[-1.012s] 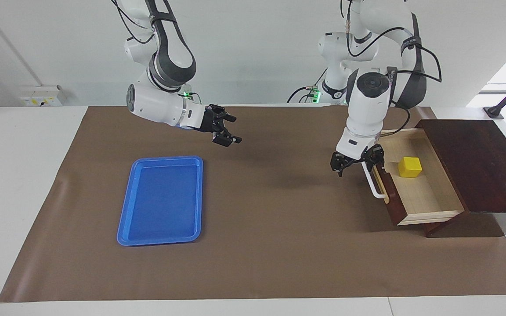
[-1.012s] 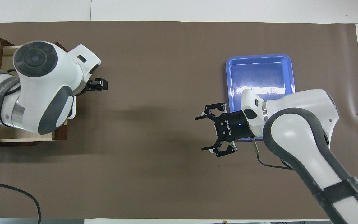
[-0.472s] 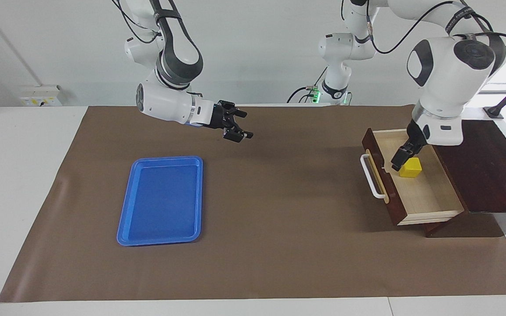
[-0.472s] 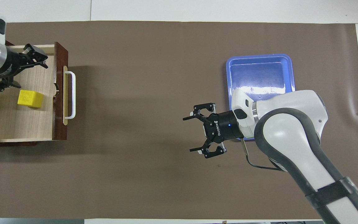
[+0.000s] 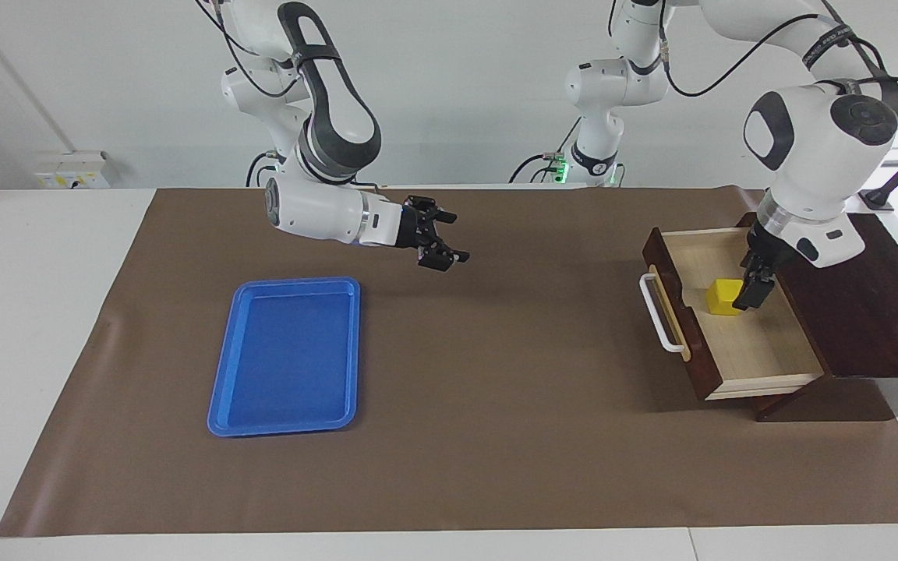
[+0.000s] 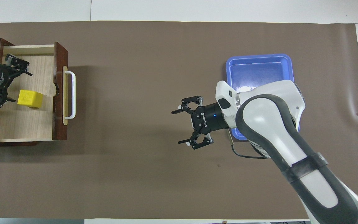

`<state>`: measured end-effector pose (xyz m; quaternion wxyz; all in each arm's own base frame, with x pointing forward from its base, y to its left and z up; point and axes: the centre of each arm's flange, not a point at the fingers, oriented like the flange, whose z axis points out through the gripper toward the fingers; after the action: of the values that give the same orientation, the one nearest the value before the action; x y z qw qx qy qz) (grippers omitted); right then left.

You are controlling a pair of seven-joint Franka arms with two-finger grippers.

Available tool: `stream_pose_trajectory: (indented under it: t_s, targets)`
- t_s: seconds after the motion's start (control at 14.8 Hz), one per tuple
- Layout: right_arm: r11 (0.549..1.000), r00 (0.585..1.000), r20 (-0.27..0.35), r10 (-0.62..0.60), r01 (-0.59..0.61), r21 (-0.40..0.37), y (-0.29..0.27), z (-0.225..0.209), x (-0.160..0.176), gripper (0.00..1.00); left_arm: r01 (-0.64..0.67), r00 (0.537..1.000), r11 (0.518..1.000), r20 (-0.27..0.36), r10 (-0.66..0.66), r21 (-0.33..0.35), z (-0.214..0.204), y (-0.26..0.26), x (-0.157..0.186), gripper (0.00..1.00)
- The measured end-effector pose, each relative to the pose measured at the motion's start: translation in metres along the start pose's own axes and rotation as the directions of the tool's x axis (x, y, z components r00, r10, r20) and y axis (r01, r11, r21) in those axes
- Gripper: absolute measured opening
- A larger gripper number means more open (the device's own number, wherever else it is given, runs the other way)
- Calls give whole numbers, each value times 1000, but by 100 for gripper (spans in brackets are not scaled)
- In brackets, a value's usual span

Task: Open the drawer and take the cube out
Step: 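Lower the left gripper into the drawer and grasp the yellow cube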

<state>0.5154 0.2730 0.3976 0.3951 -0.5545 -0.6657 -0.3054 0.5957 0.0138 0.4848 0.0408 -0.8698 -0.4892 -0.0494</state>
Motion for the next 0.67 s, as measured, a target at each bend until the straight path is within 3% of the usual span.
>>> stream_pose_trajectory:
  t_s: [0.67]
  targets:
    - [1000,1000,16,7,-7,0,-3,17,12,100,194,980,979,-27,-196,-55,33,-28,25,100]
